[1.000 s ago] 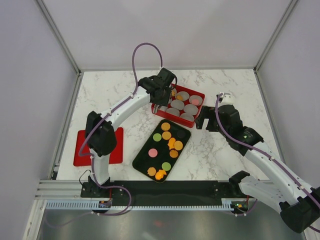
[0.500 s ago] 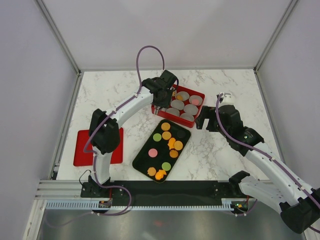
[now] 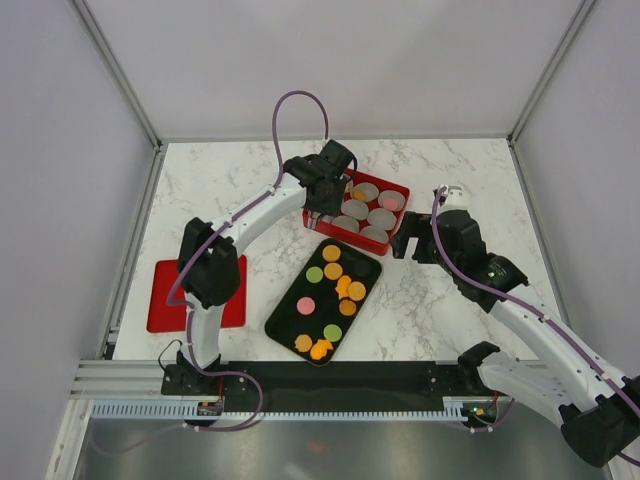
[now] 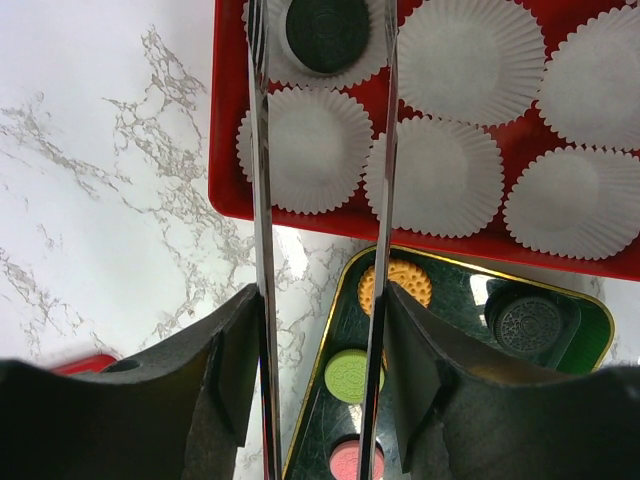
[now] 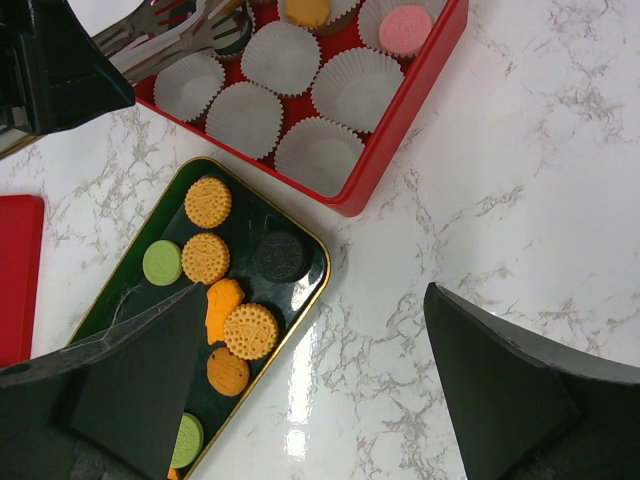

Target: Pack the cookies

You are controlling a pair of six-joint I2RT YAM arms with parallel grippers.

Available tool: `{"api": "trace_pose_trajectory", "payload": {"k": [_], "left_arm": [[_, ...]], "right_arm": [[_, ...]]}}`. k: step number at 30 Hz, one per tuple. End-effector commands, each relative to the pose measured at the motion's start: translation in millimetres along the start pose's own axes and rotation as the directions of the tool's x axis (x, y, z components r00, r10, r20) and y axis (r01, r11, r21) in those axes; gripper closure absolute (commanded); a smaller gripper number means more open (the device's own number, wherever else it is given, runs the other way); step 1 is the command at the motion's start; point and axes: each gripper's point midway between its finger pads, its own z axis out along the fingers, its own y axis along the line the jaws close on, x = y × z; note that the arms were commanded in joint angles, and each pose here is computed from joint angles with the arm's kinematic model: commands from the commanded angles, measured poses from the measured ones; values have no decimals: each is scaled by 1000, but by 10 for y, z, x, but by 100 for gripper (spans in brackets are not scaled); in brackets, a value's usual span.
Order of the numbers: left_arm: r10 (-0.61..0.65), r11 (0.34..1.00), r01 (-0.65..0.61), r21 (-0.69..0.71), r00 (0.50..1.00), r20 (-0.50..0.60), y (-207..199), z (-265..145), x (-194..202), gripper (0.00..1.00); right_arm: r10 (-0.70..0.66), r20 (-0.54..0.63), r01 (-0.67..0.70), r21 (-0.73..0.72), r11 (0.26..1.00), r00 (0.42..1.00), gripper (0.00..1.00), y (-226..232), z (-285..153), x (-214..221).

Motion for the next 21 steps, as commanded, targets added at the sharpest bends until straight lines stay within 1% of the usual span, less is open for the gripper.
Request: {"api": "trace_pose_trajectory", "payload": {"k": [1,3,7,9,10,11,12,13,14,15,16,17,18,20,21], "left_arm": [[10,1000,-12,14,995,98,61,-325,-252,44],[17,999,-20,27,994,112,24,-414,-260,45],[38,998,-47,46,984,175,-25,-817,-283,46],[42,996,-55,65,980,194,-71,-980,-236,46],[45,996,-58,65,983,180,-72,-993,-130,46],[42,995,-61,84,976,211,-87,-1187,-109,46],[53,994,-69,83,981,188,-81,-1177,44,47],[49,993,-68,96,981,190,-91,-1239,115,47],[50,990,-77,119,975,215,-113,-1410,175,47],[69,989,-92,114,980,188,-91,-1381,361,47],[71,988,-94,119,981,182,-86,-1414,459,47],[63,985,-94,145,977,205,-83,-1569,532,47],[77,984,-103,146,982,171,-62,-1519,727,47],[68,979,-95,180,987,148,-86,-1580,935,47],[70,977,-94,190,989,129,-38,-1595,1106,47]], "right_arm": [[3,35,-2,-22,1000,999,2,54,-51,-121],[2,36,-2,-24,1000,999,2,63,-53,-128],[1,34,0,-24,1000,999,2,71,-43,-142],[0,32,1,-22,1000,999,2,76,-31,-146],[2,33,-1,-23,1000,999,2,77,-35,-148],[1,32,-1,-22,1000,999,2,78,-30,-149],[2,32,-1,-21,1000,999,2,78,-28,-153],[0,32,1,-21,1000,999,2,78,-24,-154],[1,30,-1,-21,1000,1000,2,80,-21,-150],[3,29,-3,-21,1000,1000,2,78,-17,-147],[3,30,-2,-23,1000,1000,2,83,-21,-148],[2,28,-2,-23,1000,1000,2,83,-19,-141],[3,30,-2,-23,1000,1000,2,83,-21,-148],[4,26,-3,-26,1000,1000,2,90,-18,-141],[4,26,-3,-26,1000,1000,2,90,-18,-141]]}}
